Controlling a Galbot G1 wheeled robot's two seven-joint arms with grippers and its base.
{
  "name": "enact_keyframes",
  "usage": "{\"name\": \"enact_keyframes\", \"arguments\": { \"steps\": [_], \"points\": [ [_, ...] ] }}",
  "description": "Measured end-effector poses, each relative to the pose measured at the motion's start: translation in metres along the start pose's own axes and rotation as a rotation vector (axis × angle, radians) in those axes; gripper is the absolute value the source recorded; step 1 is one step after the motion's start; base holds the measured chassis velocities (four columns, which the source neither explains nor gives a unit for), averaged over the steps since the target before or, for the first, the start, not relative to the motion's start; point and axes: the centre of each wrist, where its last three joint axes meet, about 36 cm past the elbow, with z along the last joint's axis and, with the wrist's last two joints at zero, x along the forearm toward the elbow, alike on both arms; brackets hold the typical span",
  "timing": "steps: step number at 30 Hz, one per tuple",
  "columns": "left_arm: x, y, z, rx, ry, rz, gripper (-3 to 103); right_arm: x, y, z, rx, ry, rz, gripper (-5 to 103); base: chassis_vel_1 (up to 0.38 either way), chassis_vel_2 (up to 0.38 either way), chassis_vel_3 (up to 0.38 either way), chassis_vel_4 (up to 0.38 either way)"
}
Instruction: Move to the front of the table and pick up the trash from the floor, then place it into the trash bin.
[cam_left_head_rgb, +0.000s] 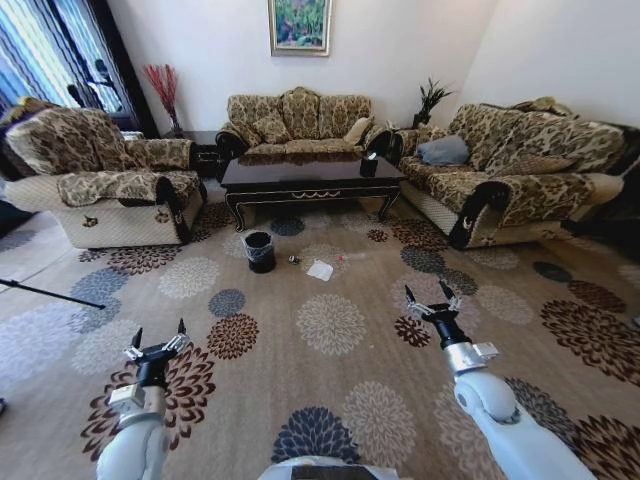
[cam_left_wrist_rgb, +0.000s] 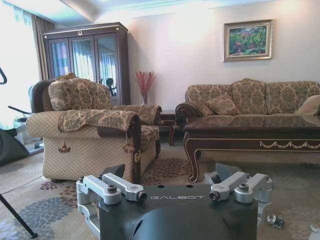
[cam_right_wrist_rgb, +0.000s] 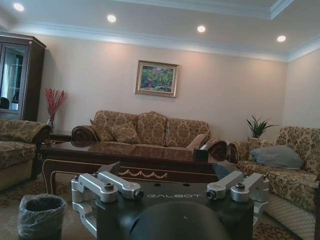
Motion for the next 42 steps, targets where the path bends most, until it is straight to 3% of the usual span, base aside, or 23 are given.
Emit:
{"name": "enact_keyframes", "arguments": {
  "steps": [42],
  "points": [
    [0.000, -0.002, 0.009, -0.001, 0.019, 0.000, 100, -0.001, 0.012, 0.002, -0.003, -0.022, 0.043, 100, 0.000, 0.000, 0.000, 0.000]
  ]
}}
